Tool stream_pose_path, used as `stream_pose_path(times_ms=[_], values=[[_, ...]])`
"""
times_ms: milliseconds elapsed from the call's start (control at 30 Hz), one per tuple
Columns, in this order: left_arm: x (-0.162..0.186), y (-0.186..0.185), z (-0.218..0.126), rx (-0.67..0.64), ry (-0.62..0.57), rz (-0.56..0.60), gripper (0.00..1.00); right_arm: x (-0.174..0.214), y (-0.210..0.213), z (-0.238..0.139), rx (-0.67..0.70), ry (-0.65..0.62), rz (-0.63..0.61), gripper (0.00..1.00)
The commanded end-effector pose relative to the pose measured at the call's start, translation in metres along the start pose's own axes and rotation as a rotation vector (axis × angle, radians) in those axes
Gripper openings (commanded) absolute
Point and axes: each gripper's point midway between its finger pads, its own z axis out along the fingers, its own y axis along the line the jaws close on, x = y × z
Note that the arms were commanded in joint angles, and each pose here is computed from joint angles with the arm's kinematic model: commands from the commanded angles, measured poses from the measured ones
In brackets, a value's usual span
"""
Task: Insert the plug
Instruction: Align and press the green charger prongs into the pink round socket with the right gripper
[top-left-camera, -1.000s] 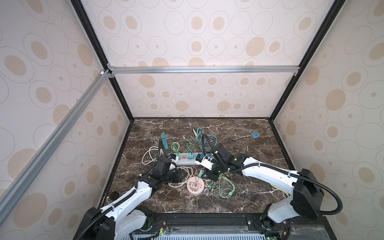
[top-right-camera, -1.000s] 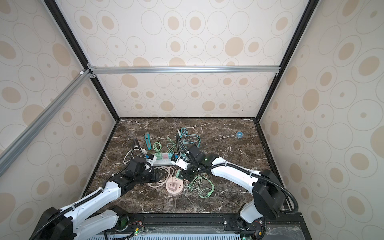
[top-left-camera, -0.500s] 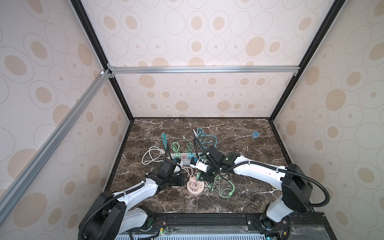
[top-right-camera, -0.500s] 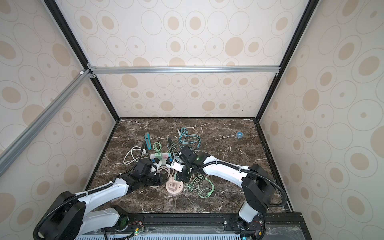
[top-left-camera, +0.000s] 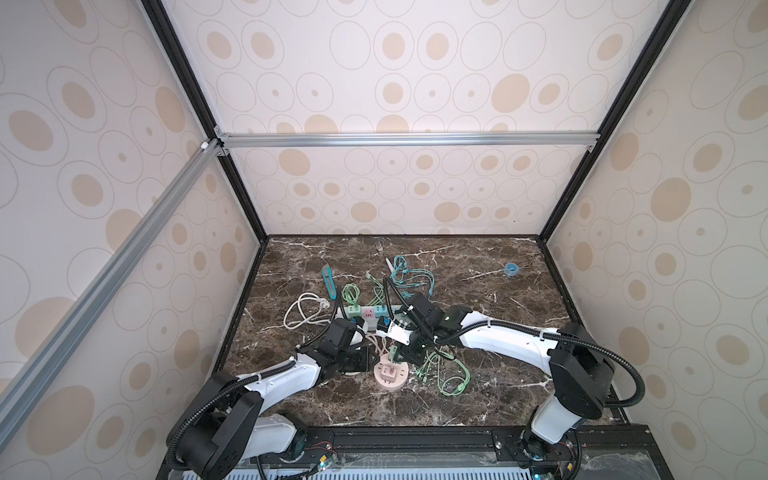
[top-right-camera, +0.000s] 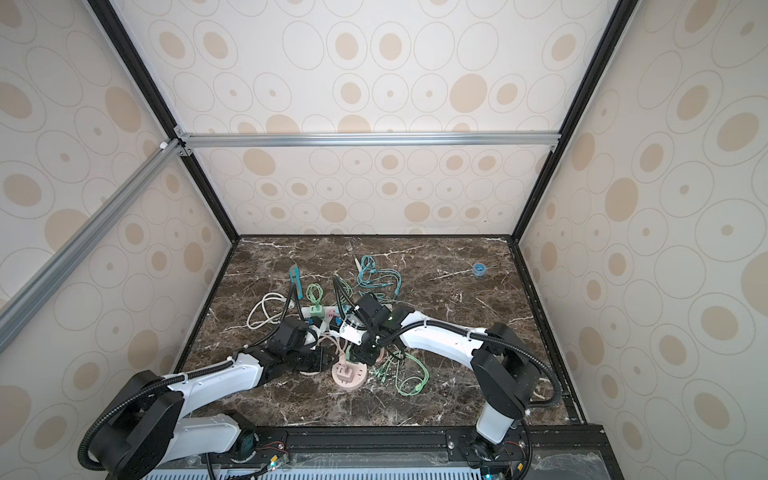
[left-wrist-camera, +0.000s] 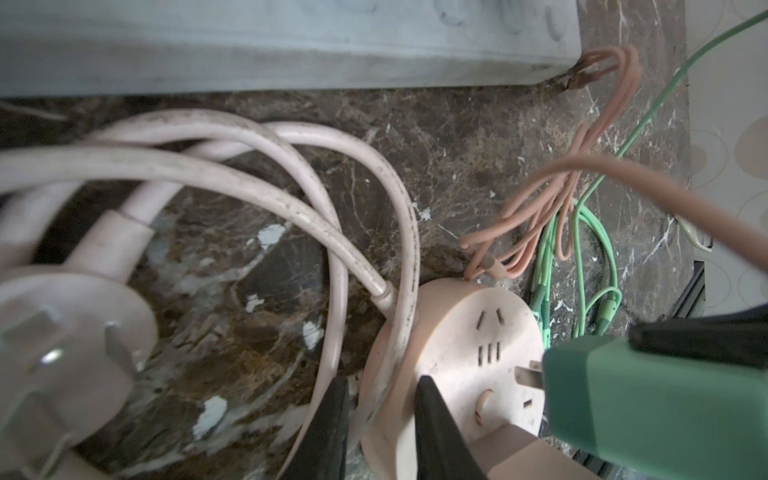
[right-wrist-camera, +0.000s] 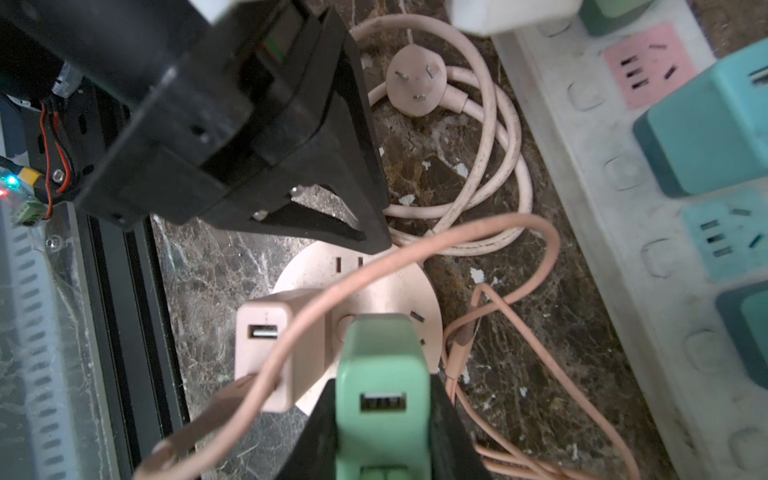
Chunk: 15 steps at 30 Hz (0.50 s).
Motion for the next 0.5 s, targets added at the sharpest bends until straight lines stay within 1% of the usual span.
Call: stream_pose_path(times_ms=[0,467], values=[[0.007,0.001,0.003,-0.005,0.026,0.006,0.27,-0.013,0.004,0.003,-0.021,-0.032,-0.04,0.13],[0.003,0.001,0.001,-0.015,0.011,0.011,0.27,-0.001,-0.002,0.012,-0.002,0.015,-0.053,0.13]])
